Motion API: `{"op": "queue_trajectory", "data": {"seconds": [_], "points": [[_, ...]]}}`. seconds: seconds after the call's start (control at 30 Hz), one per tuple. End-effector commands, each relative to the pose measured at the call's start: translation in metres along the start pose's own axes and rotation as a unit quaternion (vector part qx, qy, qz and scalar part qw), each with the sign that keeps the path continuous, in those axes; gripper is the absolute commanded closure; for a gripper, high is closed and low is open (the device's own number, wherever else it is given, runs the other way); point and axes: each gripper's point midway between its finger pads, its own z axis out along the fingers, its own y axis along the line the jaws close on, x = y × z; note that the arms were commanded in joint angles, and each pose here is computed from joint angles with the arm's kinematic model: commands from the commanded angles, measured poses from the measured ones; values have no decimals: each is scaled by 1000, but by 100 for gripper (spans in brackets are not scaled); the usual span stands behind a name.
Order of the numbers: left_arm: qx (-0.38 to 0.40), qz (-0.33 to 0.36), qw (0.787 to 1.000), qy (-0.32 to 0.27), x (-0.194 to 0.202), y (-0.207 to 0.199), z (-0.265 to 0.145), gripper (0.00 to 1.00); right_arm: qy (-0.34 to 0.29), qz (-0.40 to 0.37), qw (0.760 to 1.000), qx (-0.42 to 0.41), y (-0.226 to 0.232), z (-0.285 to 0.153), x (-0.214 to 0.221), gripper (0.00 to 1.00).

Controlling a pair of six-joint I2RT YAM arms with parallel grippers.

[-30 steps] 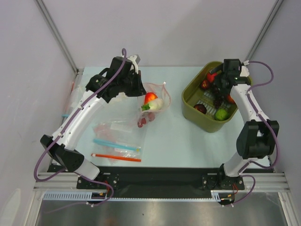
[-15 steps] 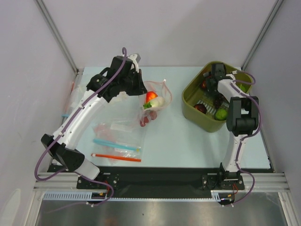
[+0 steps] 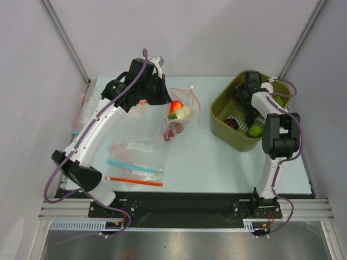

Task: Place the food in the zip-top bag and seal the zipper
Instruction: Pick up the fake fruit from the bin.

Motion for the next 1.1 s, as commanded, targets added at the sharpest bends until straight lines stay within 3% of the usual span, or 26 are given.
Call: {"op": "queue_trajectory", "data": {"seconds": [0.0, 0.17, 0.37, 0.53, 0.67, 0.9, 1.07], "points": [[28, 10, 999, -22, -16, -13, -10, 100, -49, -22, 995, -83, 44, -72, -43, 54], [15, 5, 1000, -19, -10, -6, -9, 100, -3, -91, 984, -150, 56, -132, -33, 62], [24, -4, 1000, -15, -1, -7, -13, 100, 71, -195, 938, -277, 69, -223, 0, 78], [34, -6, 999, -12, 3, -10, -15, 100, 126, -307, 846, -417, 76, -318, 37, 76], [34, -4, 999, -15, 5, -11, -20, 100, 122, -388, 742, -533, 77, -406, 66, 76], [43, -6, 999, -22, 7, -16, -31, 100, 153, -422, 651, -612, 69, -476, 98, 78], [56, -6, 998, -25, 6, -27, -39, 100, 165, -433, 627, -626, 64, -489, 113, 80]]}}
